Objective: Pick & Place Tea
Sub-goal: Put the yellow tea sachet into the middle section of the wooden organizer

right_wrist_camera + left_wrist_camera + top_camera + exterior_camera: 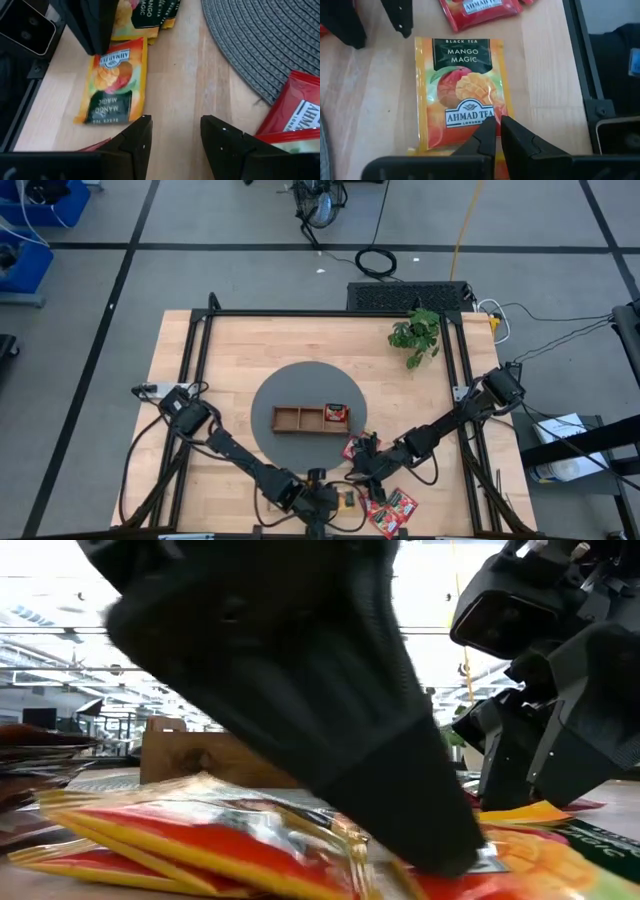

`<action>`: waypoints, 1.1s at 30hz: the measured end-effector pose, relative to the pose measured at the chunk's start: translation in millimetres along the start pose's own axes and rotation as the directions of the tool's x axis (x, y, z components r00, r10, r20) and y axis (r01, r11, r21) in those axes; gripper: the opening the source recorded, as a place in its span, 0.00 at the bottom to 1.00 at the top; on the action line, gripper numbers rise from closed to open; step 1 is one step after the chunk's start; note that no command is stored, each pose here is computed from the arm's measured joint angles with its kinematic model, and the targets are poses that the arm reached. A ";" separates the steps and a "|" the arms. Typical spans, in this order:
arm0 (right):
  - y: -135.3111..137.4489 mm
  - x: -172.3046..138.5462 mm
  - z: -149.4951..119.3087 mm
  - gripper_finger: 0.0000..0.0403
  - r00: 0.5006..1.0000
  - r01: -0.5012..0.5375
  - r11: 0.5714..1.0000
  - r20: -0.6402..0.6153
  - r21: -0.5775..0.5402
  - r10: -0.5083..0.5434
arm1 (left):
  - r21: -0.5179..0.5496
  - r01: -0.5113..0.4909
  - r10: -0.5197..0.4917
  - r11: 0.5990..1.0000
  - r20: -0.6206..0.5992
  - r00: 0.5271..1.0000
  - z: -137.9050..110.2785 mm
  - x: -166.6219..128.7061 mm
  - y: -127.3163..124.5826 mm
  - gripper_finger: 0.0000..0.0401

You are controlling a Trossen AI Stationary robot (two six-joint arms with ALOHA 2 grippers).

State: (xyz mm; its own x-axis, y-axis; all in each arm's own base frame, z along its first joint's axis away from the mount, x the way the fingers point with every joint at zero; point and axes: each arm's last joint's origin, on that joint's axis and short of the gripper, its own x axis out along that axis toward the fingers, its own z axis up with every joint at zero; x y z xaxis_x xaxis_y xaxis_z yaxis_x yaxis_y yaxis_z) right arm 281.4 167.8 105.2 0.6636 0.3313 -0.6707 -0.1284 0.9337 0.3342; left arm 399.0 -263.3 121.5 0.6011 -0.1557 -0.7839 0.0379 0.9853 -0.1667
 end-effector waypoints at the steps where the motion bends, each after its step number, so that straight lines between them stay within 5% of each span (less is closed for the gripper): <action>1: 0.4 0.0 0.2 0.39 1.000 -0.013 1.000 -0.003 0.008 0.013 | -0.008 -0.003 0.002 1.000 -0.002 1.000 0.1 0.5 1.0 0.09; 33: -6.1 -1.8 -5.3 0.37 0.958 -0.207 0.949 -0.145 0.237 0.246 | -0.047 -0.014 0.016 0.999 0.041 0.999 -17.5 14.7 12.0 0.09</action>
State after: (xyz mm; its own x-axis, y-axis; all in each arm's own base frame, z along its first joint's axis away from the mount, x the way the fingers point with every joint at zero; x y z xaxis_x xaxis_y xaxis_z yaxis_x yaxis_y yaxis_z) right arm 277.0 162.2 100.8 0.4973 0.5666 -0.6571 -0.0847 0.7854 0.6132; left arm 394.3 -255.0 97.5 0.6335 -0.1371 -0.7615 -0.0078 0.9830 -0.1834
